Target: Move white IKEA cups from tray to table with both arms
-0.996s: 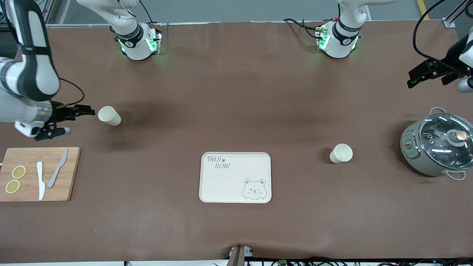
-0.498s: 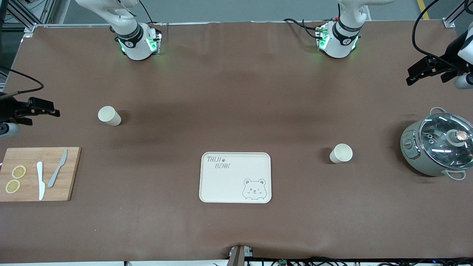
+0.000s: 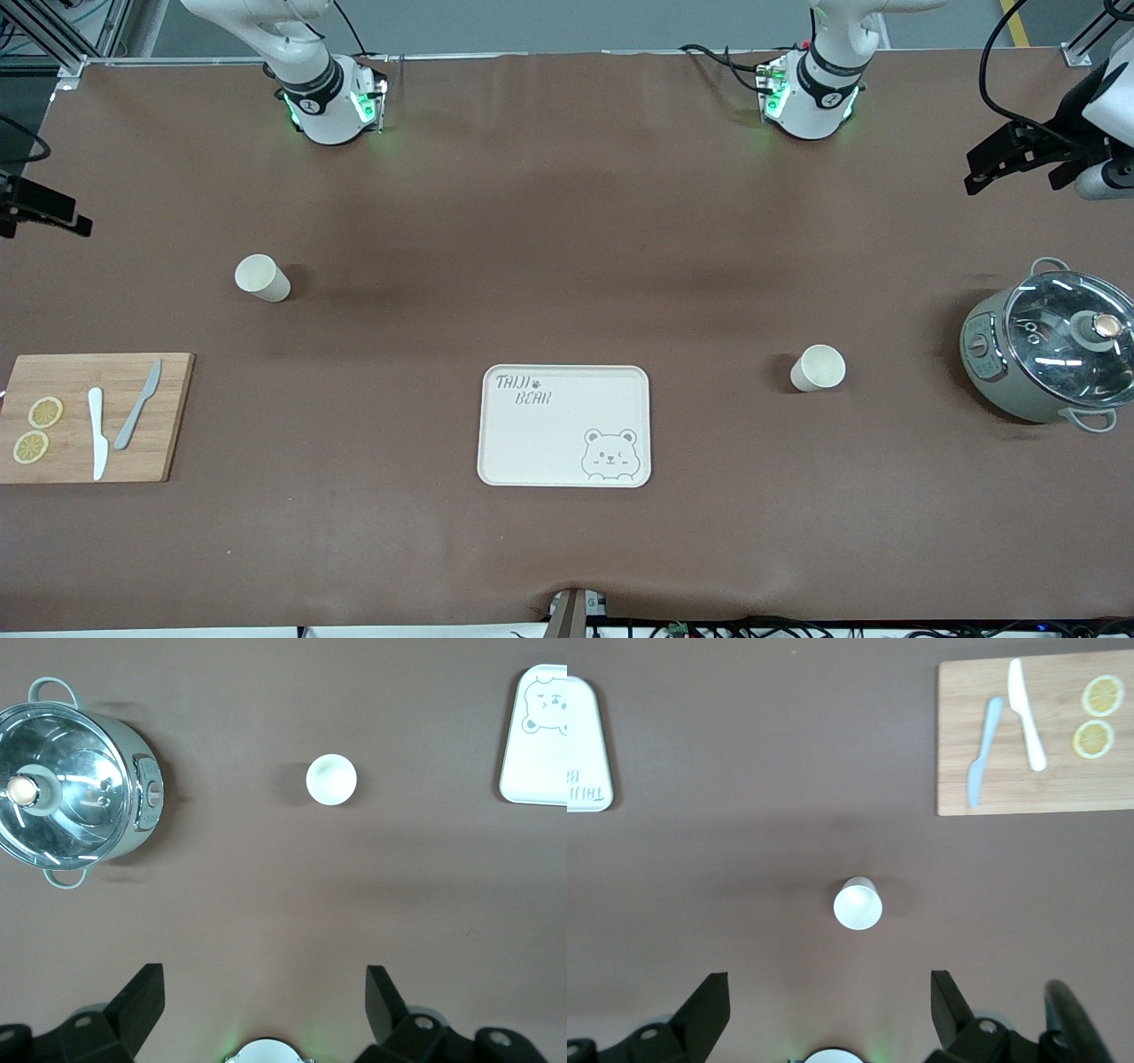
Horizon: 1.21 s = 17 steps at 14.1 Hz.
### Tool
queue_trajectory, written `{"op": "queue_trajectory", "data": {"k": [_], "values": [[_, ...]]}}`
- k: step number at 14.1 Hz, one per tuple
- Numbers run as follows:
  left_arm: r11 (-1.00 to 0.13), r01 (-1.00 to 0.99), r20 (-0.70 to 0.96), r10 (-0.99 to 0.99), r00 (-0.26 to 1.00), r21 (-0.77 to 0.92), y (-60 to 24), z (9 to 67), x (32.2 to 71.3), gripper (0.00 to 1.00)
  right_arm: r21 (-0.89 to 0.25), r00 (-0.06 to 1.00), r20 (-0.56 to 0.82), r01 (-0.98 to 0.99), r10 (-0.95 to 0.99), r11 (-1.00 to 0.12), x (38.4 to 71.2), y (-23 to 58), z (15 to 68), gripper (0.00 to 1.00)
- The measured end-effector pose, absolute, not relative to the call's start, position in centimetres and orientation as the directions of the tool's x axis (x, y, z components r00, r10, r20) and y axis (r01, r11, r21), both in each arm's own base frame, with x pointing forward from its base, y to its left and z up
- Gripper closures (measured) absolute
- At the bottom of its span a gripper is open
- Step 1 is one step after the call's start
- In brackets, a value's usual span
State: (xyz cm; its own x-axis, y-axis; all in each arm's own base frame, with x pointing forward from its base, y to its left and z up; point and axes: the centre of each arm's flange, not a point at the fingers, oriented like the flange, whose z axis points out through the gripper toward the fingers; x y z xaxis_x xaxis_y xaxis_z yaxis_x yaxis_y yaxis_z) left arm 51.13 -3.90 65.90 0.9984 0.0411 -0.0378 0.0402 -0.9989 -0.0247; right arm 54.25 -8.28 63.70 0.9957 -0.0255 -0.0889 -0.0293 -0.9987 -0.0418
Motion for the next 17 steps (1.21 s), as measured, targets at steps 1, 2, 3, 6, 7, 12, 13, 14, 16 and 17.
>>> {"op": "queue_trajectory", "data": {"k": [1, 2, 3, 6, 7, 12, 13, 14, 16, 17], "values": [[-0.999, 0.038, -0.038, 0.039, 0.999, -0.025, -4.0, 65.9, 51.1, 0.00, -0.038, 0.996, -0.080, -0.030, -0.026, -0.999, 53.4, -8.4, 63.5, 0.00], [-0.999, 0.036, -0.038, 0.037, 0.999, -0.025, -4.1, 65.9, 51.1, 0.00, -0.036, 0.997, -0.076, -0.027, -0.024, -0.999, 52.7, -8.3, 62.9, 0.00], [-0.999, 0.034, -0.038, 0.035, 0.999, -0.025, -4.2, 65.9, 51.1, 0.00, -0.033, 0.997, -0.071, -0.023, -0.021, -0.999, 52.4, -8.1, 62.5, 0.00], [-0.999, 0.034, -0.037, 0.035, 0.999, -0.025, -4.3, 66.0, 51.1, 0.00, -0.013, 0.998, -0.058, 0.007, 0.008, -1.000, 52.4, -6.8, 62.3, 0.00], [-0.999, 0.034, -0.036, 0.035, 0.999, -0.025, -4.2, 66.0, 51.0, 0.00, -0.009, 0.999, -0.048, 0.021, 0.021, -1.000, 52.6, -6.1, 62.4, 0.00], [-0.999, 0.033, -0.034, 0.034, 0.999, -0.025, -4.3, 66.1, 50.9, 0.00, -0.004, 0.999, -0.020, 0.034, 0.034, -0.999, 52.7, -5.4, 62.9, 0.00], [-0.999, 0.032, -0.036, 0.033, 0.999, -0.026, -4.3, 66.1, 50.9, 0.00, -0.006, 0.999, -0.031, 0.034, 0.034, -0.999, 52.6, -5.4, 62.8, 0.00], [-0.999, 0.029, -0.040, 0.030, 0.999, -0.026, -4.4, 66.1, 50.8, 0.00, -0.008, 0.998, -0.046, 0.034, 0.035, -0.999, 52.4, -5.4, 62.7, 0.00], [-0.999, 0.018, -0.046, 0.019, 0.999, -0.028, -5.0, 66.0, 50.7, 0.00, -0.014, 0.998, -0.048, 0.034, 0.035, -0.999, 52.4, -5.4, 62.9, 0.00], [-1.000, 0.011, -0.046, 0.012, 0.999, -0.028, -5.4, 66.0, 50.7, 0.00, -0.014, 0.999, -0.042, 0.033, 0.034, -0.999, 52.3, -5.4, 63.1, 0.00]]}}
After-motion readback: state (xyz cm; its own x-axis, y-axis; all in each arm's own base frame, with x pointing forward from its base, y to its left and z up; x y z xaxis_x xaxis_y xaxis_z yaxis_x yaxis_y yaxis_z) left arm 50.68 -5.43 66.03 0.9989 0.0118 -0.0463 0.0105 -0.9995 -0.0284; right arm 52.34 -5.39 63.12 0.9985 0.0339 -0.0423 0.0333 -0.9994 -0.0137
